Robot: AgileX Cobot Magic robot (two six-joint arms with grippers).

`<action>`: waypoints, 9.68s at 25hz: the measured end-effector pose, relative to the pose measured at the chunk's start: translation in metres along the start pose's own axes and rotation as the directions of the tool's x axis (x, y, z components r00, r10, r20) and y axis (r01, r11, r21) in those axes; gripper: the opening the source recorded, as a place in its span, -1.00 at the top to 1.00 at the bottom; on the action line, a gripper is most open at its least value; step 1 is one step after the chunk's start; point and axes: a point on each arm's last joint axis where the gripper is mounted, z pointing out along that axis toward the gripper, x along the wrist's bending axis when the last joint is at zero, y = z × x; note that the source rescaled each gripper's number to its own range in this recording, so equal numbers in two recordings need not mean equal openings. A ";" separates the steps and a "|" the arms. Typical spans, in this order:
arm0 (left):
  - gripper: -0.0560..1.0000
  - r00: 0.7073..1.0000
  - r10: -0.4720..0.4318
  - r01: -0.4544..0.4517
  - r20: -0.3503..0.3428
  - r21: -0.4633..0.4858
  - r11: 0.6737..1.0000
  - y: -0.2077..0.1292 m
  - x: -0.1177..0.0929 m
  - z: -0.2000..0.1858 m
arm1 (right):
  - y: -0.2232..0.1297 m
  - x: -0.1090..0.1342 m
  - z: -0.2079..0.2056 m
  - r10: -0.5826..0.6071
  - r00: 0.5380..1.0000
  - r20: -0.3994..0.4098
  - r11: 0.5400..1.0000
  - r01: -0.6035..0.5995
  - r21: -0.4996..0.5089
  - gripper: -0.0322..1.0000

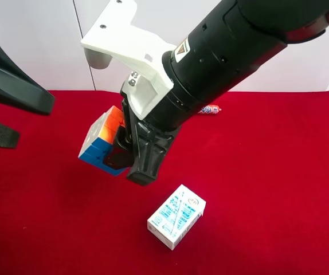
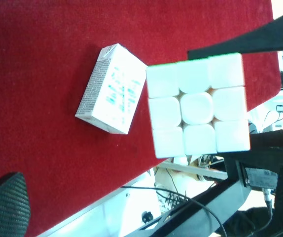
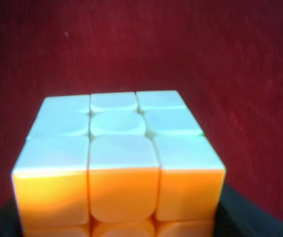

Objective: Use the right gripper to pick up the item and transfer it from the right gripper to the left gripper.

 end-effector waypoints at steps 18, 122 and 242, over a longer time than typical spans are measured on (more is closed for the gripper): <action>-1.00 0.994 -0.076 0.069 0.082 0.080 0.994 0.022 -0.002 0.060 | 0.004 -0.002 0.000 -0.028 0.999 0.019 0.999 0.029 -0.040 0.93; 0.89 0.996 -0.017 0.011 0.086 0.075 0.997 0.017 -0.015 0.072 | -0.197 0.139 -0.170 0.552 0.796 0.248 0.834 -0.521 -0.184 -1.00; -0.99 0.779 0.357 -0.571 -0.516 -0.347 0.744 -0.175 0.043 -0.072 | -0.210 0.156 -0.188 0.749 0.419 0.514 0.657 -0.571 -0.492 -1.00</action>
